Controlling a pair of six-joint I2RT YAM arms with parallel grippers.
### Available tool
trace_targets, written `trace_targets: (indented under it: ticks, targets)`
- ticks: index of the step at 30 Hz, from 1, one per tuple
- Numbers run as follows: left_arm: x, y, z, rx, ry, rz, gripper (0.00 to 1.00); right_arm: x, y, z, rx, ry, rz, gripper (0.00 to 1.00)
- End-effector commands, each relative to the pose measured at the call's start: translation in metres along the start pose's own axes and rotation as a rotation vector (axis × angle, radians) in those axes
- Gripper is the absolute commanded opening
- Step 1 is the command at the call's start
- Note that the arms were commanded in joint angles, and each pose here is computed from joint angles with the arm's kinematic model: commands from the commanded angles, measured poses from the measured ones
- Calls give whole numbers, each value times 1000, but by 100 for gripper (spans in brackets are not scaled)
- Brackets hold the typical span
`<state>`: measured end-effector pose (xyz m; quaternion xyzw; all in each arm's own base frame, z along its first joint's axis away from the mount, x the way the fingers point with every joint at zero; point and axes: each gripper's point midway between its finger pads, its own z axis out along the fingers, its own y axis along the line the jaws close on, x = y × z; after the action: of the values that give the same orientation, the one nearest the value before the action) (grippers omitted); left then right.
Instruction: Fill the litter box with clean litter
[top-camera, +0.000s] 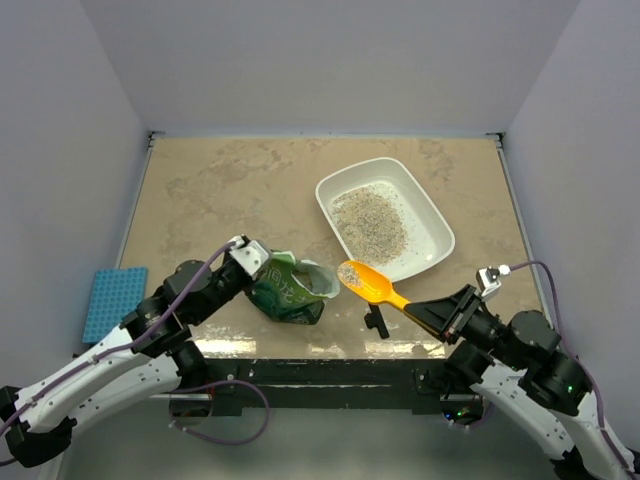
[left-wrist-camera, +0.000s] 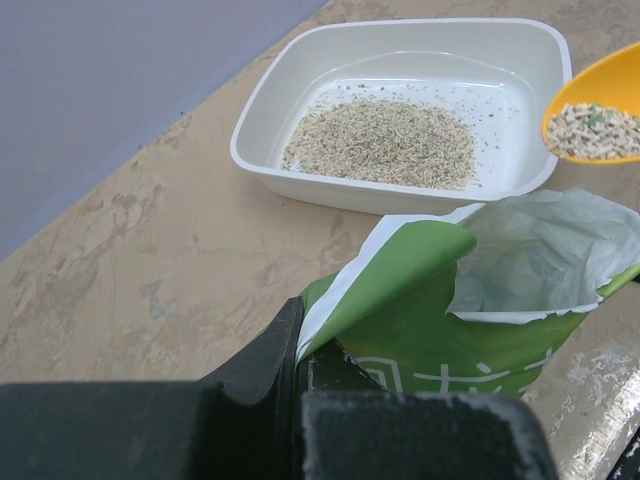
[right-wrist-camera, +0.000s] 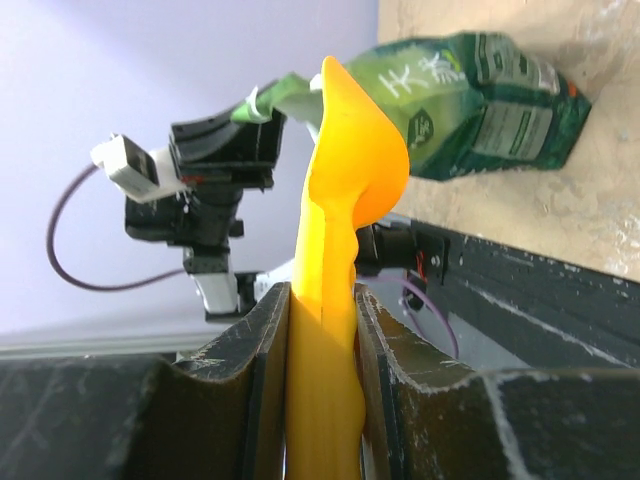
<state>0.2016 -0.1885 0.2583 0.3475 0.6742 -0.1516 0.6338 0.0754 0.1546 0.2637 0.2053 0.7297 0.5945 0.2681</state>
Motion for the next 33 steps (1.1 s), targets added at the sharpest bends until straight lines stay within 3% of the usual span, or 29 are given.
trace_targets:
  ticks: [1,11,18,25,33]
  targets:
    - [-30,20,-12,-85,-71,-35,0,-33,42,-8,-115,-168,38,0]
    - [-33,22,-26,-71,-60,-8,0,-98,38,21,-13,-509,49,0]
    - [-39,22,-35,-59,-77,-37,0,-125,-35,56,208,-685,12,0]
    - [-30,23,-42,-66,-52,-49,0,-134,-100,82,551,-703,-213,0]
    - [-26,25,-44,-75,-49,-35,0,-148,-87,107,770,-623,-529,0]
